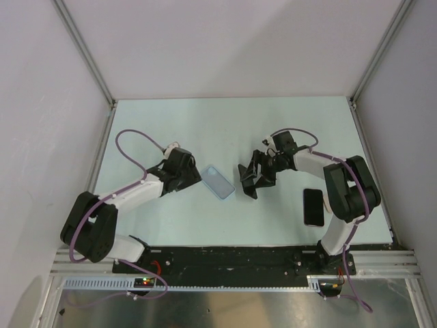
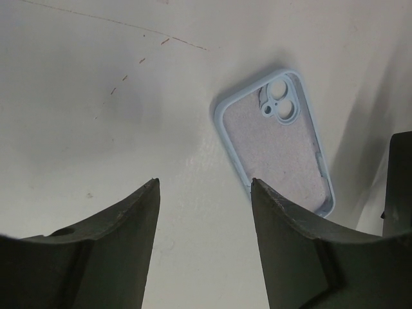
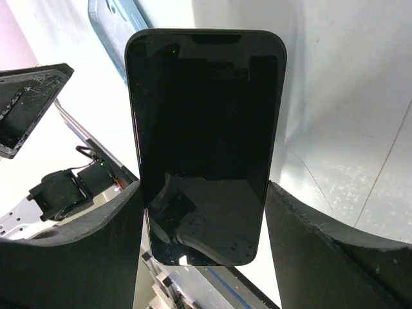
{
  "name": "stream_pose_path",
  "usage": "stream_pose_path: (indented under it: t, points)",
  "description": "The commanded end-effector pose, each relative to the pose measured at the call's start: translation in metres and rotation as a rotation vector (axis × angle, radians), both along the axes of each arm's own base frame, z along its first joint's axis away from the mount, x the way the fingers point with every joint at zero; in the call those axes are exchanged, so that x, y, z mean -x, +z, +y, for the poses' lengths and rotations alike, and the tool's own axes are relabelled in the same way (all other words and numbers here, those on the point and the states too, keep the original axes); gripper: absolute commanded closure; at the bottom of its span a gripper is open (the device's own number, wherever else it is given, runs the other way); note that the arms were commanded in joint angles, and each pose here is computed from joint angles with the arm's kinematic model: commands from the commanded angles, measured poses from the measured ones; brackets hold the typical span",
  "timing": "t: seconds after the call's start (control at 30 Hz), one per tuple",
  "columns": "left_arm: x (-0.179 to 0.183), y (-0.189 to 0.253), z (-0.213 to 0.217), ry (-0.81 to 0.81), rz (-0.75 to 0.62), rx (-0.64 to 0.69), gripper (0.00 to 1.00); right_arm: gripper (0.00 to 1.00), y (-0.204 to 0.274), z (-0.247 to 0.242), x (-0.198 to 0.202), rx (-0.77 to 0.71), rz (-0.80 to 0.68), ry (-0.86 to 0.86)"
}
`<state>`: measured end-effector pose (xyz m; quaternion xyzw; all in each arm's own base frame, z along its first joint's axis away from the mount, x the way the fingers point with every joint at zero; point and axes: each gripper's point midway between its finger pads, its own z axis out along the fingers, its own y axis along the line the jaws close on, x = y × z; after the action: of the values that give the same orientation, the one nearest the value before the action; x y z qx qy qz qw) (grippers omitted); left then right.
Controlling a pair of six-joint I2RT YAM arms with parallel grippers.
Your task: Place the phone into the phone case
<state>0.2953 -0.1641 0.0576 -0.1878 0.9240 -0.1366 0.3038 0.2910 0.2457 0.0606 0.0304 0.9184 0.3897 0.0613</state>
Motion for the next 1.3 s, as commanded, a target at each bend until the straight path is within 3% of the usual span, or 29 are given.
stream_pose_path:
  t: [0.0, 0.13, 0.3, 0.43, 0.57, 0.73, 1.07, 1.27]
  points:
    - [-0.005, 0.009, -0.006, -0.008, -0.042, 0.028, 0.37, 0.63, 0.027, 0.021, -0.009, -0.108, -0.048, 0.044]
    - [-0.006, 0.013, -0.010, 0.000, -0.045, 0.051, 0.37, 0.64, 0.026, 0.021, -0.010, -0.086, -0.053, 0.031]
    - [-0.006, 0.029, -0.028, 0.038, -0.075, 0.119, 0.38, 0.64, 0.010, 0.013, -0.013, 0.077, -0.031, -0.105]
    - [0.000, 0.045, -0.062, -0.057, -0.131, 0.103, 0.38, 0.65, 0.006, 0.020, -0.015, 0.104, 0.013, -0.236]
    - [0.013, 0.046, -0.094, -0.198, -0.202, 0.074, 0.38, 0.64, 0.007, 0.031, -0.018, 0.077, 0.067, -0.320]
    - [0.030, 0.049, -0.126, -0.289, -0.299, 0.142, 0.37, 0.64, 0.006, 0.037, -0.021, 0.048, 0.129, -0.382]
    - [0.029, 0.045, -0.152, -0.365, -0.353, 0.180, 0.36, 0.64, 0.014, 0.048, -0.019, -0.033, 0.183, -0.359]
    - [0.020, 0.034, -0.163, -0.367, -0.356, 0.179, 0.41, 0.64, 0.019, 0.051, -0.016, -0.063, 0.204, -0.338]
